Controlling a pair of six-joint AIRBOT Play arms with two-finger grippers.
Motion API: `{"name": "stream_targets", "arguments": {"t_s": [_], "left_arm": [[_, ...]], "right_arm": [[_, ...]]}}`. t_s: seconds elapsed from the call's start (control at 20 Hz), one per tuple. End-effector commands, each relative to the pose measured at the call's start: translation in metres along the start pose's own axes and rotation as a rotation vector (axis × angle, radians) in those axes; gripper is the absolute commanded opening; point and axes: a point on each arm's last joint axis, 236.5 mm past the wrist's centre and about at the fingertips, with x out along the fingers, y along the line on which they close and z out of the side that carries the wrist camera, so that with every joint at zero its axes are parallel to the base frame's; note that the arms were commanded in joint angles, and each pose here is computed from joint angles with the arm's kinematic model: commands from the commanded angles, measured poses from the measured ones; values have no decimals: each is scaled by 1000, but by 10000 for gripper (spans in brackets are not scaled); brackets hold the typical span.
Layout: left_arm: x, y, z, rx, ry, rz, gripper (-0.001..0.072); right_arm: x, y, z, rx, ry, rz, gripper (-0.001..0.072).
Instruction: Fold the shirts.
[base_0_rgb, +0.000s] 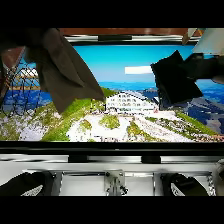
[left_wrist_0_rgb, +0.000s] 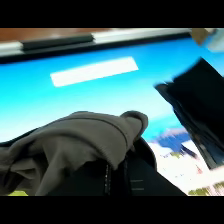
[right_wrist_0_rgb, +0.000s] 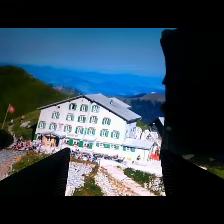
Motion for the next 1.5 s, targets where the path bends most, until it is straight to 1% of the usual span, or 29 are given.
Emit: {"name": "stream_targets", "arguments": {"t_s": [0.0,0.15,0.3,0.4,0.5,0.55,0.6,0.65,0.85,0.95,1.0,1.1,1.2,1.35,1.45], "left_arm": [[36,-49,-79,-22,184,-90,35],[81,-72,-202,-8,472,-84,35],[89,-67,-313,-47,712,-11,35],[84,-58,-349,-98,794,35,35],[82,-62,-353,-168,809,35,50],[84,-62,-346,-179,797,31,214],[86,-59,-334,-194,773,33,558],[86,-50,-319,-208,755,48,717],[48,24,-271,-126,807,139,719],[18,59,-270,-144,852,195,718],[6,64,-279,-164,873,196,718],[-13,58,-319,-193,943,171,718],[-24,41,-371,-297,990,148,718],[-22,1,-432,-507,992,68,718],[-19,-24,-459,-561,1001,8,717]], "right_arm": [[-37,-7,-45,19,140,-25,677],[-24,-10,-91,30,322,-42,677],[12,-13,-139,50,468,-56,677],[46,-13,-169,57,520,-47,677],[79,-3,-188,85,554,-7,677],[90,6,-190,100,567,25,677],[102,16,-189,108,567,69,677],[111,21,-186,108,558,93,677],[134,1,-193,111,597,65,677],[138,-22,-203,138,648,52,677],[140,-34,-209,163,679,49,677],[144,-53,-222,205,737,47,677],[150,-62,-236,203,795,54,677],[166,-52,-252,225,866,118,677],[177,-41,-258,257,891,172,677]]}}
